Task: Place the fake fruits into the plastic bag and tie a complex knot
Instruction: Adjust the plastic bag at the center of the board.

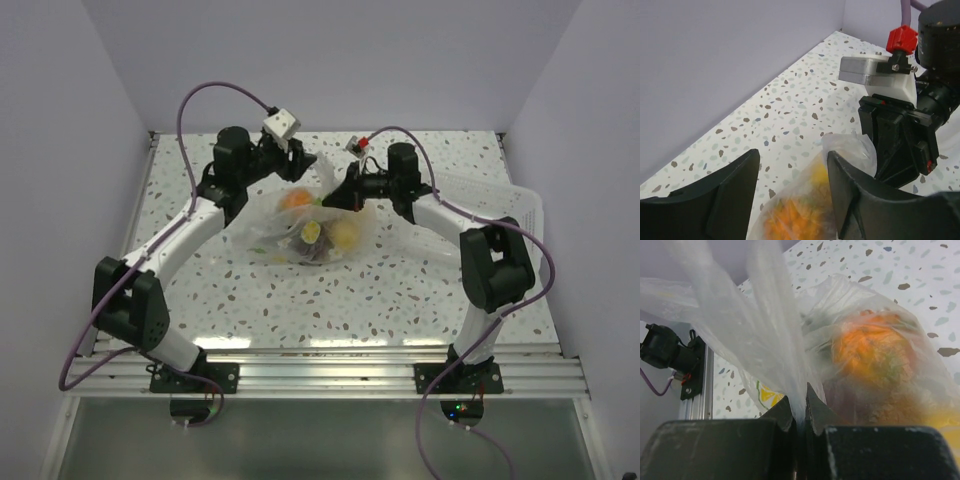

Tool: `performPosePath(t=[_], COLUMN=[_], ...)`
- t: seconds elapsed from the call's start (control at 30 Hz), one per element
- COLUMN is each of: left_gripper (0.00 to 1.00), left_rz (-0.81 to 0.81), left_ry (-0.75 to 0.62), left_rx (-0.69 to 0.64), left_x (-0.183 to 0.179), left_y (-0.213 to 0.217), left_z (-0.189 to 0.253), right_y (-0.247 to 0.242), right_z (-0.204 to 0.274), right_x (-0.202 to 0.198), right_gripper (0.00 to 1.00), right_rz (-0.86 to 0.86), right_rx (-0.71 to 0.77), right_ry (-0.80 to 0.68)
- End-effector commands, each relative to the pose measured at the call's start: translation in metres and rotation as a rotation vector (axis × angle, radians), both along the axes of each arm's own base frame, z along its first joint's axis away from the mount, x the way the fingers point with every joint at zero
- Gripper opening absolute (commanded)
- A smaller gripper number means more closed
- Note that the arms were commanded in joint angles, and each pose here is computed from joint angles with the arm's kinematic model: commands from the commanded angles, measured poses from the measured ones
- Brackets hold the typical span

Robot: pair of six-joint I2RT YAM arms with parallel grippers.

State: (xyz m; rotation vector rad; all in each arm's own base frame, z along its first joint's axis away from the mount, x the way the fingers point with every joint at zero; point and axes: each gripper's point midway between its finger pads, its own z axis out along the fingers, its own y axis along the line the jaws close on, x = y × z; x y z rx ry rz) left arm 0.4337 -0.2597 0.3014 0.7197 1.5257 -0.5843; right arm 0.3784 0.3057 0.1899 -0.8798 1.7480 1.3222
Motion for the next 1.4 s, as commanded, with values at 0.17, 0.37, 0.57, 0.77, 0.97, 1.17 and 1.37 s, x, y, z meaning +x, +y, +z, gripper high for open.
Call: performPosePath(t=[0.17,0.37,0.57,0.77,0.97,1.17,1.37], left_gripper=[0.76,0.79,0.82,0.82,0.83,0.88,0.98], left_rz=[-0.267,-0.386,-0.587,-0.706,-0.788,-0.687,-0.642], left_ry=[-0.134,-0.14,-0.162,-0.249,-0.295,-0.305,-0.646], left_rx=[0.122,0.43,0.798,0.896,0.923,0.761,0.535], left_x=[-0.076,-0.123,-0.162,-0.164,-0.173,-0.175,-0.171], left_y=[0.078,0.113,0.154,0.161,0.161,0.16,0.123], left_z=[0.094,0.05,-0.035,-0.072,-0.094,-0.083,-0.042], right_y=[-0.008,-0.011,-0.012,-0.013,-0.015,-0.013,-0.01], right_z=[0.015,0.01,0.019,0.02,0.017,0.016,0.014], right_x=[-0.006,-0.003,0.007,0.011,0.011,0.01,0.009], right_gripper=[0.0,0.0,0.0,0.0,0.0,0.0,0.0], right_rz=[0.007,0.079,0.089,0.091,0.099,0.109,0.134], right_rx=[-0.065,-0.144,-0.185,-0.216,-0.232,-0.225,-0.227], right_ry=[-0.023,-0.109,-0.151,-0.179,-0.175,-0.172,-0.172])
